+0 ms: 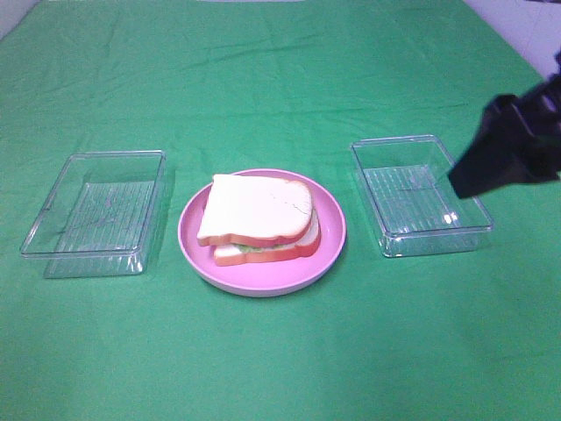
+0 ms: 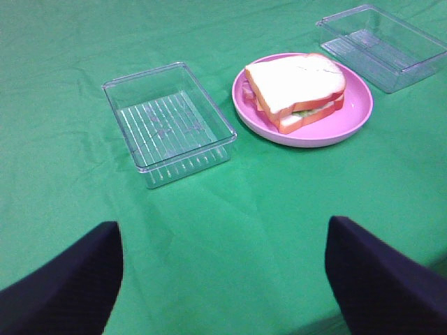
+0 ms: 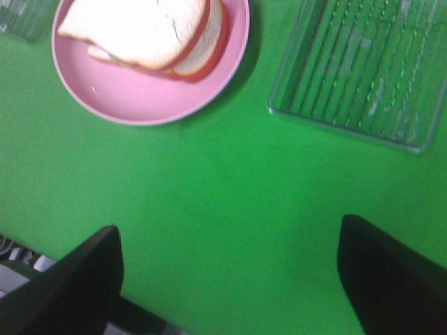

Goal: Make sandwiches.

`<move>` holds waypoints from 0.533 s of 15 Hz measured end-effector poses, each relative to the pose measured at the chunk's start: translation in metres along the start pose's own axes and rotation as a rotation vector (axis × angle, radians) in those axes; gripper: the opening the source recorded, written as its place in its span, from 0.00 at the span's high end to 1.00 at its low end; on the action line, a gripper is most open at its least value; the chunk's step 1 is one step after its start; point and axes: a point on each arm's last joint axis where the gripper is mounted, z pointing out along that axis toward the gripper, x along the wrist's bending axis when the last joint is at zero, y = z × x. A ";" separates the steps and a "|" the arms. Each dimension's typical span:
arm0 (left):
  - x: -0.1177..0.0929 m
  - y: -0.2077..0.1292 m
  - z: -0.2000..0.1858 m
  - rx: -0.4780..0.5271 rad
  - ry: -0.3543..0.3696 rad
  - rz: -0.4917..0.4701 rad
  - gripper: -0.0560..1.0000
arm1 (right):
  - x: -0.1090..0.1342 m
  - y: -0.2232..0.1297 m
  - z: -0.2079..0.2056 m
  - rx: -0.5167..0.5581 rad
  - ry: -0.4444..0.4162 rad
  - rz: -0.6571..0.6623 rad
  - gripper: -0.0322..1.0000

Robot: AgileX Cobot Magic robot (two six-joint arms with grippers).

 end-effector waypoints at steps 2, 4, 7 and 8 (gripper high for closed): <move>0.000 0.000 0.000 0.000 0.000 0.000 0.23 | 0.003 -0.034 -0.010 0.001 -0.019 -0.020 0.23; 0.000 0.000 0.000 0.000 0.000 0.013 0.23 | 0.007 -0.080 -0.023 -0.024 -0.041 -0.046 0.23; 0.000 0.000 0.000 0.000 -0.003 0.023 0.23 | 0.015 -0.145 -0.036 -0.049 -0.049 -0.076 0.23; 0.000 0.000 0.000 0.000 -0.003 0.023 0.23 | 0.017 -0.153 -0.043 -0.121 -0.058 -0.086 0.23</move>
